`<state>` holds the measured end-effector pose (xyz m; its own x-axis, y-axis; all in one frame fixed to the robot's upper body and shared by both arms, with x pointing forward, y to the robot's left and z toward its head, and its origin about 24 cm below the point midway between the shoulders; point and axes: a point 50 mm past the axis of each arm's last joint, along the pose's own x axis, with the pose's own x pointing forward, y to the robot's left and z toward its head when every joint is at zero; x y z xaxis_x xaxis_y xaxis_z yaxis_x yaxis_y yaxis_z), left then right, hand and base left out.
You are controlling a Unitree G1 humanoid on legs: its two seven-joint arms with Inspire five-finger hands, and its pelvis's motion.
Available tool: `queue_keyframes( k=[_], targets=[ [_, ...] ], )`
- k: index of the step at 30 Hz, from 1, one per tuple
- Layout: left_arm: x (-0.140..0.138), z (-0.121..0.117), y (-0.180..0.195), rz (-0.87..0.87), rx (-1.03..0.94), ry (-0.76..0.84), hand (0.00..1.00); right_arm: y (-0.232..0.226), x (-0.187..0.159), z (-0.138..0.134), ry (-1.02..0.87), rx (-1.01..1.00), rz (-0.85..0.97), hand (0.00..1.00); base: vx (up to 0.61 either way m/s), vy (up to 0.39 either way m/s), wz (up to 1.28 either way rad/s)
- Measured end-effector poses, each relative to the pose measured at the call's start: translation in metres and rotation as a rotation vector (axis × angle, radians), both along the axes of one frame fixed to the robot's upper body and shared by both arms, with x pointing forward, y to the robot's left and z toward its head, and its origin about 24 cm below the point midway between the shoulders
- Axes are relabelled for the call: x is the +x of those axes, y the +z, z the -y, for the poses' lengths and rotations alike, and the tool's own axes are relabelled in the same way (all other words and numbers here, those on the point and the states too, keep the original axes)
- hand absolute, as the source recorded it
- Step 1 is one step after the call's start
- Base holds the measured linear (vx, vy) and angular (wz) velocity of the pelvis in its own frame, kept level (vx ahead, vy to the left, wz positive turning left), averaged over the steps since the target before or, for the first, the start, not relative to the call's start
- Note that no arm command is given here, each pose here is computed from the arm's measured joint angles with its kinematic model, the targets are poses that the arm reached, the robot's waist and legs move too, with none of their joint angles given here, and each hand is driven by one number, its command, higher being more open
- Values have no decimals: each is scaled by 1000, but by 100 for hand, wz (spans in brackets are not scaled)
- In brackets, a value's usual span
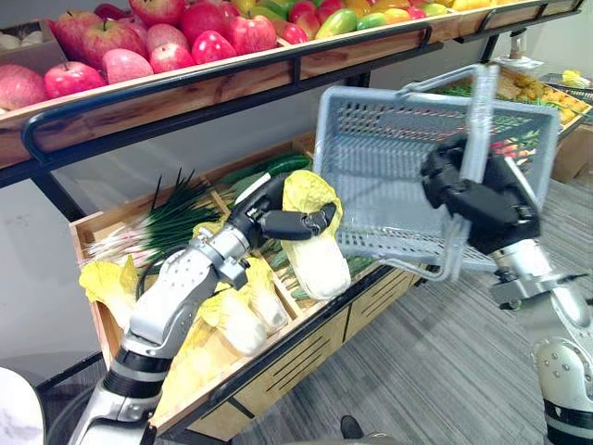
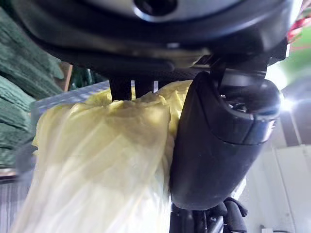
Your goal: Pick vegetable in the basket
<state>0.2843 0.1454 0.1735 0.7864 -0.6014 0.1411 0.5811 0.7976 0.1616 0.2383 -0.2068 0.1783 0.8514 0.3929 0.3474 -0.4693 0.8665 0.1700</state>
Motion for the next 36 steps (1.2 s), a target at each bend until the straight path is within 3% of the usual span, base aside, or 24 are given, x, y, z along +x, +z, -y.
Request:
queue_keyframes(
  k=[8,19,28,36],
  targets=[
    [4,21,30,134,19,-82,0,-13,4,-5,46,-134,-97,0,-15,14,-9],
    [9,12,72,313,101,-42,0,-9,2,0,67,-205,-77,0,41,13,4],
    [20,17,57,265,240,-87,0,-12,1,3,63,-218,-100,0,33,20,-2],
    [16,38,21,128,427,-283,0,-13,-2,9,50,-253,-125,0,35,20,-4]
  ],
)
